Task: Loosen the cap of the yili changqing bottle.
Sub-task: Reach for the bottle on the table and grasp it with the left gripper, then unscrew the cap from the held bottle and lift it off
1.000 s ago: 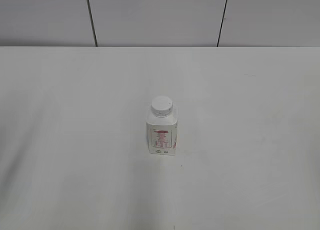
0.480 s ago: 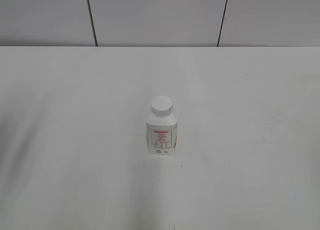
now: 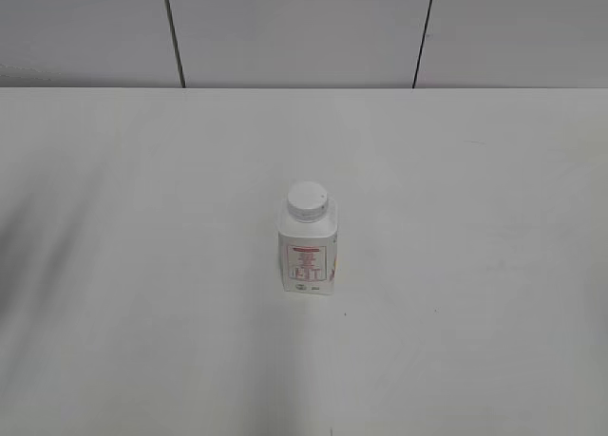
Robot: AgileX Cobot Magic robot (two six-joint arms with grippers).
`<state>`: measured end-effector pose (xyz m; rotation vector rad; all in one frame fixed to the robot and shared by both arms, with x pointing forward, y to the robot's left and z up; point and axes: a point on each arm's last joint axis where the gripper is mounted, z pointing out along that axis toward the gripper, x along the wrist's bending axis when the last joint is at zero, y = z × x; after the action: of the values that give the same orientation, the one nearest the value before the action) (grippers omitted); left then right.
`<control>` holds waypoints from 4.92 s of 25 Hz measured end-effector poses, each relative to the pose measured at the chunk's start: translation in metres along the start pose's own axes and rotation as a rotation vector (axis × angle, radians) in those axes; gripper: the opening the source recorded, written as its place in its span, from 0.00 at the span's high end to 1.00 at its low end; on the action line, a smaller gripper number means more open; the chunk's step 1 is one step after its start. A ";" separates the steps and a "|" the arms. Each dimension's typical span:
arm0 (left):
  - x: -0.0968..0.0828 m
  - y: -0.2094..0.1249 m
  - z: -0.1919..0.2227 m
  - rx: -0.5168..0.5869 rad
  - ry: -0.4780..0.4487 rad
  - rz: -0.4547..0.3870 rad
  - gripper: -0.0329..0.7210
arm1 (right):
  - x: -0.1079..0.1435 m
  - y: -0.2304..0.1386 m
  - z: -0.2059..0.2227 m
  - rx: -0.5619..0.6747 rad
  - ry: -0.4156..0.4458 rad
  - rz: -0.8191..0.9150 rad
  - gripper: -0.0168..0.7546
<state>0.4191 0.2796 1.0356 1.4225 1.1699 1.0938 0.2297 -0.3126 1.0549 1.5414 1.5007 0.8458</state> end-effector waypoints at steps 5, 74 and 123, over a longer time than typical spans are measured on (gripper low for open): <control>-0.001 0.002 0.003 -0.038 -0.007 0.015 0.38 | 0.000 0.000 0.000 0.000 0.000 0.000 0.25; -0.124 -0.155 0.167 0.112 -1.230 0.155 0.20 | 0.000 0.000 0.000 0.000 0.000 0.000 0.25; -0.160 -0.176 0.178 0.127 -1.301 0.167 0.39 | 0.000 0.000 0.000 0.000 -0.002 -0.001 0.25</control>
<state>0.5488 0.1128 0.8268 1.8487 0.1642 0.0254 0.2297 -0.3128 1.0549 1.5410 1.5000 0.8440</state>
